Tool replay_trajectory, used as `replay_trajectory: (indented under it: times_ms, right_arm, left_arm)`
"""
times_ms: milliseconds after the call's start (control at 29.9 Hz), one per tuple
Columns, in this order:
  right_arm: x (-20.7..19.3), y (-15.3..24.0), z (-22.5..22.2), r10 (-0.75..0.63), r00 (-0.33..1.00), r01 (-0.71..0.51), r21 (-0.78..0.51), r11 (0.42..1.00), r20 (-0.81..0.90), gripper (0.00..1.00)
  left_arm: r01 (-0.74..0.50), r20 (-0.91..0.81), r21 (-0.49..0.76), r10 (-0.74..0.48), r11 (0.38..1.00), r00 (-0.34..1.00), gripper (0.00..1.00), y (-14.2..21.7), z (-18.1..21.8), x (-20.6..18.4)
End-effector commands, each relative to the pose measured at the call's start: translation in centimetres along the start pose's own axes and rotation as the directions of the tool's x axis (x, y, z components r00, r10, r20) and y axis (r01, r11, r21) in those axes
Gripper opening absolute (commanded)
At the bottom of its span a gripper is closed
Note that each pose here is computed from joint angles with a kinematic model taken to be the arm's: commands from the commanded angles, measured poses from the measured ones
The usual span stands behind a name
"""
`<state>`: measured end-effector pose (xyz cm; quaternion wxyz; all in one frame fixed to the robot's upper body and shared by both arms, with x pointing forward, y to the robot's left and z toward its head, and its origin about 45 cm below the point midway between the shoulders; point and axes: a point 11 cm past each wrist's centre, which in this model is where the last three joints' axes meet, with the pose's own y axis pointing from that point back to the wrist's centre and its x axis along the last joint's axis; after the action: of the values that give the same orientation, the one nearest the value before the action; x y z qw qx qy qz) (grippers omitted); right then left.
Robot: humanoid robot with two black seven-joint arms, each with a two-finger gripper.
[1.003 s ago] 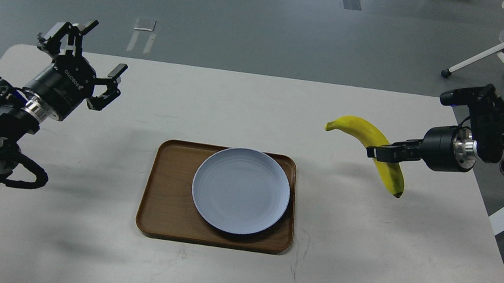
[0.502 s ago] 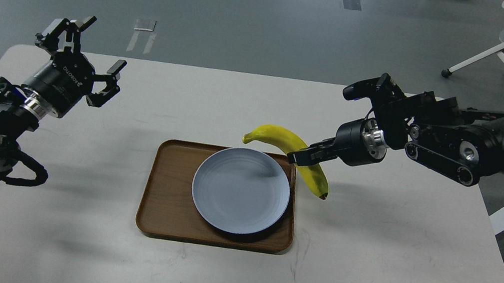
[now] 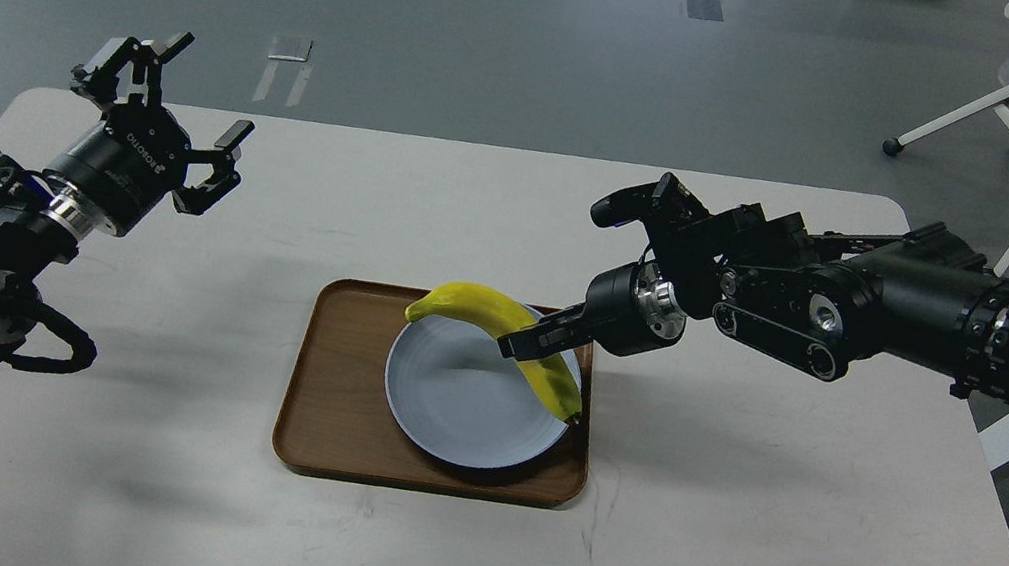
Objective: Place banana on plate with both arms
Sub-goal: 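Lower the banana onto the plate and open the right gripper, then withdraw the right gripper up away from the plate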
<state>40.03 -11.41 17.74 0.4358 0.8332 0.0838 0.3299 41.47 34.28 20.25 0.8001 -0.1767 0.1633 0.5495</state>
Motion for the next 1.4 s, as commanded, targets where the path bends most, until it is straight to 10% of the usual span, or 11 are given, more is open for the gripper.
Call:
replay_trajectory:
  times_ms: [0, 100, 502, 602, 903, 1371]
  right_arm:
    - [-0.7, -0.6, 0.2, -0.014, 1.000, 0.014, -0.003, 1.000, 0.007, 0.00]
    - [-1.4, -0.9, 0.5, -0.022, 1.000, 0.022, -0.003, 1.000, 0.018, 0.26]
    - [-1.1, -0.8, 0.3, -0.008, 1.000, 0.008, 0.002, 1.000, 0.020, 0.68]
    - [-0.6, -0.7, 0.5, 0.010, 1.000, -0.010, -0.004, 1.000, 0.022, 0.95]
    - [2.5, 4.1, 3.2, 0.212, 0.961, -0.213, -0.010, 0.977, 0.177, 1.00]
    - [-1.1, 11.5, 11.4, 0.509, 0.341, -0.743, -0.106, 0.661, 0.791, 1.00]
  left_arm:
    - [0.000, 0.000, 0.000, 0.000, 1.000, 1.000, 1.00, 0.0, 0.0, 0.0]
    - [0.001, -0.002, 0.000, -0.001, 1.000, 1.000, 1.00, 0.0, -0.1, -0.1]
    - [0.003, -0.004, 0.000, -0.003, 1.000, 1.000, 1.00, -0.1, -0.1, -0.2]
    - [0.002, -0.002, 0.000, -0.002, 1.000, 1.000, 1.00, 0.0, -0.1, -0.1]
    - [0.001, -0.001, 0.001, -0.001, 1.000, 1.000, 1.00, 0.0, 0.0, 0.0]
    - [-0.018, -0.027, 0.031, 0.019, 0.999, 0.999, 1.00, 1.2, -2.0, 0.2]
